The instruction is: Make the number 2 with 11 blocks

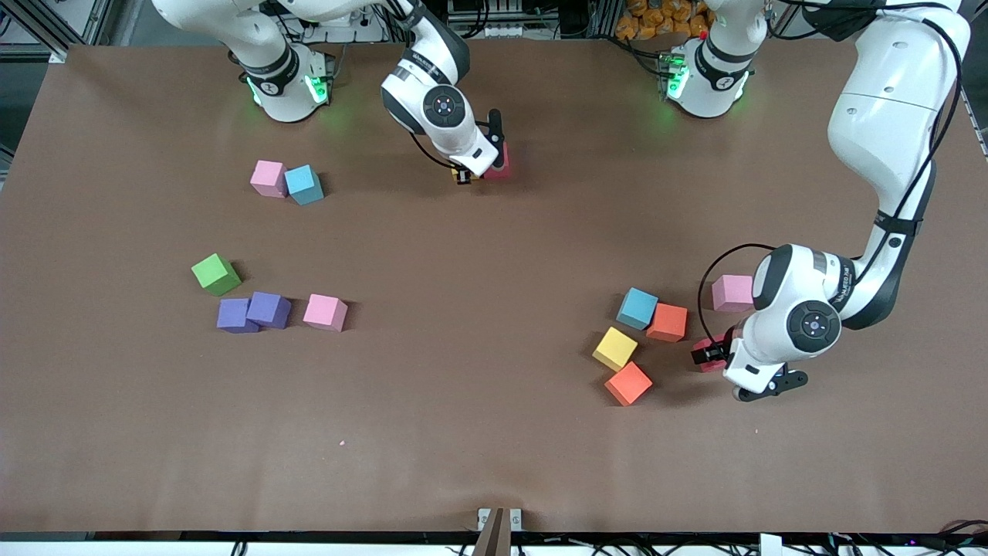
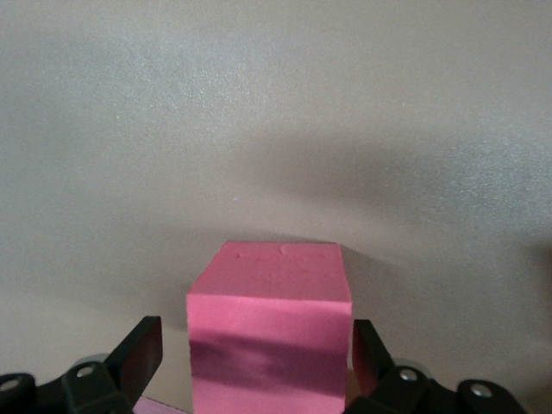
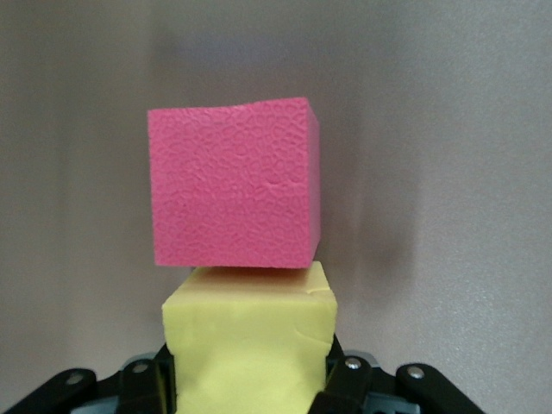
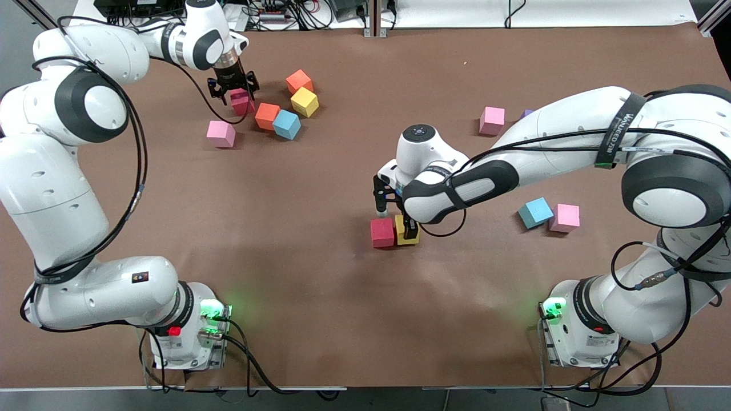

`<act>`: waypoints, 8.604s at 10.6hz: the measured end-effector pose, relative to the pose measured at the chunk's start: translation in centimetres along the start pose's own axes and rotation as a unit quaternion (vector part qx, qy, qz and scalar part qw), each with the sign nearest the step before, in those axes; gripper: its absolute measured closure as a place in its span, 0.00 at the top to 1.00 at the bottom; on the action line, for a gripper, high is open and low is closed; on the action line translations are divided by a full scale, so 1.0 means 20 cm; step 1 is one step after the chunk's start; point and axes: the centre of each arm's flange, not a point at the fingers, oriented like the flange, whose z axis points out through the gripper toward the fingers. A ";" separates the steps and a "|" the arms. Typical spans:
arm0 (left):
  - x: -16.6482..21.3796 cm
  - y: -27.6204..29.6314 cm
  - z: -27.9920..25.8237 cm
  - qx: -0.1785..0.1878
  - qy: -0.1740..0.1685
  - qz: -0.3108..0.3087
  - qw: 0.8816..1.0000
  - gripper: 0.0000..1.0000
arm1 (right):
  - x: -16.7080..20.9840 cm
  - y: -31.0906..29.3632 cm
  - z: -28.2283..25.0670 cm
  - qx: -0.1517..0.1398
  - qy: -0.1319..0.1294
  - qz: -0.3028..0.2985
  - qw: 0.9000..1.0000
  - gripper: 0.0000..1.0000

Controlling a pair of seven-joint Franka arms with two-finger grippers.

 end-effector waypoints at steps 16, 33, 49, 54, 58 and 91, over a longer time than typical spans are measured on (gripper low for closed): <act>-0.09 0.12 -0.46 -0.032 -0.020 -0.026 0.999 0.60 | 0.02 0.01 -0.01 -0.002 0.006 0.014 1.000 1.00; -1.25 0.89 -0.44 0.031 -0.087 -0.533 0.841 0.60 | -0.38 0.34 -0.61 -0.004 0.015 0.100 0.995 1.00; -2.13 0.97 -0.13 -0.007 -0.078 -0.624 0.777 0.60 | -1.76 1.42 -0.94 -0.140 0.078 0.133 0.978 1.00; -2.27 1.04 -0.12 -0.019 -0.086 -0.617 0.782 0.60 | -1.63 1.45 -0.80 -0.133 0.075 0.116 0.981 1.00; -2.40 1.09 -0.09 -0.018 -0.097 -0.613 0.784 0.60 | -1.54 1.43 -0.74 -0.121 0.067 0.102 0.985 1.00; -2.63 1.23 0.15 -0.010 -0.106 -0.600 0.793 0.60 | -1.41 1.36 -0.81 -0.111 0.046 0.134 0.984 0.58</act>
